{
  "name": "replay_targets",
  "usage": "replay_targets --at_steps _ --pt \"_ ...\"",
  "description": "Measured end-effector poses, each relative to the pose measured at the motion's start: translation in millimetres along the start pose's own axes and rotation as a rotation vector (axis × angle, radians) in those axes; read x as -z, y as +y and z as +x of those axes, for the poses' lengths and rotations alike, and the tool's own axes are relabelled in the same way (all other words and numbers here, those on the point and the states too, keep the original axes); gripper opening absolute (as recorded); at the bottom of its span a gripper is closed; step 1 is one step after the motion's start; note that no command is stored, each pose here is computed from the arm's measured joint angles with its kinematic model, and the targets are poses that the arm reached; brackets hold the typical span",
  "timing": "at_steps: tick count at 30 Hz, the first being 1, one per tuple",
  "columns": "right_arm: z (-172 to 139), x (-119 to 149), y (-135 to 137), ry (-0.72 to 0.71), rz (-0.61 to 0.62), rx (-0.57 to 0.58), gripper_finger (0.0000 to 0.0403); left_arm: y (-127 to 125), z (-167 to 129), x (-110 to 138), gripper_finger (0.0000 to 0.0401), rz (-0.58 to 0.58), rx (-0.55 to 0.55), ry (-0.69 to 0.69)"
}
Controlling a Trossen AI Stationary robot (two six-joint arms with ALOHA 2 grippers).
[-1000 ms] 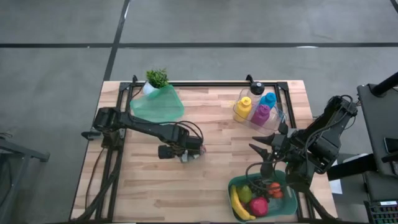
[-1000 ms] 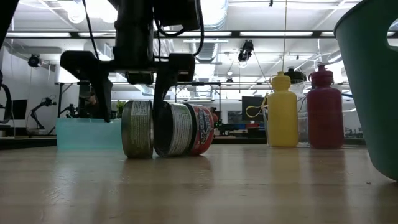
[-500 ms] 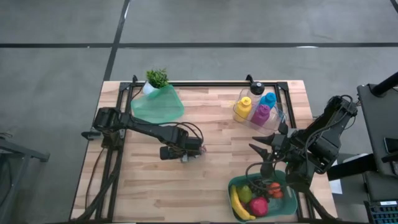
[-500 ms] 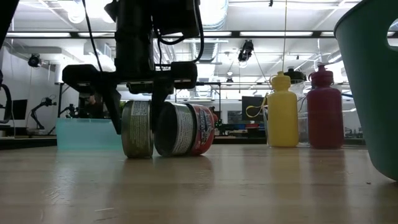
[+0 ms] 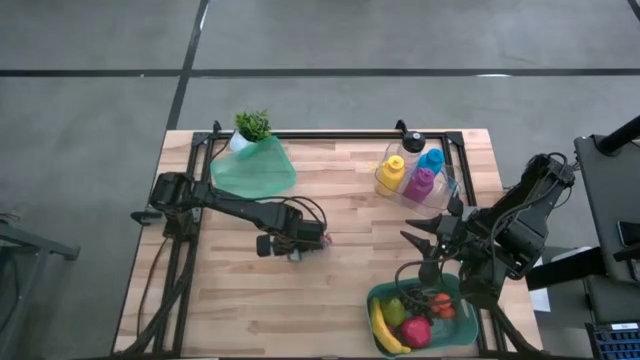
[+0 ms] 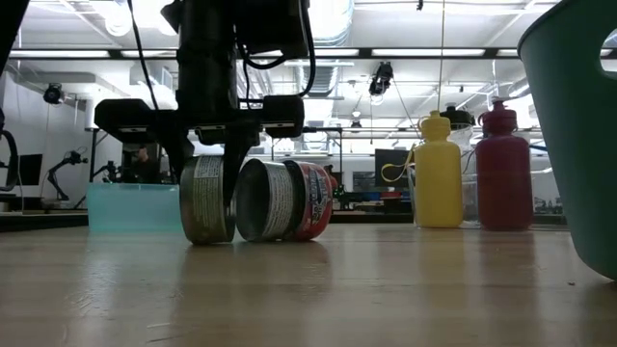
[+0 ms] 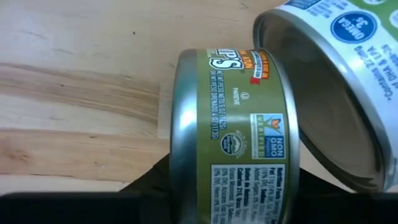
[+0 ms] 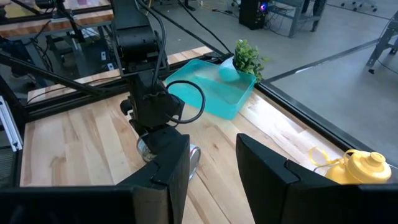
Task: Pick & Place Food Item
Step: Put the left green tuna can into the blue transparent bin
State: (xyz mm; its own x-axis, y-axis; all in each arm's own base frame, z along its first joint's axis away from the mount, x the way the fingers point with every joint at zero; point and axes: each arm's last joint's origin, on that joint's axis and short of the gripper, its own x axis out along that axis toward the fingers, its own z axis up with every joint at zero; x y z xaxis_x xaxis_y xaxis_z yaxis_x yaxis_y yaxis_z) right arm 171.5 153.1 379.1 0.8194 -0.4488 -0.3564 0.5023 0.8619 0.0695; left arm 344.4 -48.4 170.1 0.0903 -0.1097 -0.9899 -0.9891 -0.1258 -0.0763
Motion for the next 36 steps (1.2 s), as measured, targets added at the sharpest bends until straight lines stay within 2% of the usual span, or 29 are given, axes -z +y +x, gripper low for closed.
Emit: replay_targets --at_steps 5,10,14,22,30,36 --pt "0 0 0 0.0 0.0 0.0 0.0125 0 -1 0 0.0142 0.054 -0.004 0.003" --pt "0 0 0 0.0 0.0 0.0 0.0125 4 -10 0 0.014 0.058 -0.02 0.007" --pt "0 0 0 0.0 0.0 0.0 0.0125 12 -28 0 0.014 0.056 -0.018 0.008" --pt "0 0 0 0.0 0.0 0.0 0.0125 39 -73 -4 0.014 -0.022 -0.019 -0.037" --pt "0 0 0 0.0 -0.001 0.0 0.0125 76 -118 -13 0.014 -0.031 -0.006 -0.165" --pt "0 0 0 0.0 0.0 0.0 0.0125 103 -146 -24 0.0139 -0.033 0.037 -0.326"
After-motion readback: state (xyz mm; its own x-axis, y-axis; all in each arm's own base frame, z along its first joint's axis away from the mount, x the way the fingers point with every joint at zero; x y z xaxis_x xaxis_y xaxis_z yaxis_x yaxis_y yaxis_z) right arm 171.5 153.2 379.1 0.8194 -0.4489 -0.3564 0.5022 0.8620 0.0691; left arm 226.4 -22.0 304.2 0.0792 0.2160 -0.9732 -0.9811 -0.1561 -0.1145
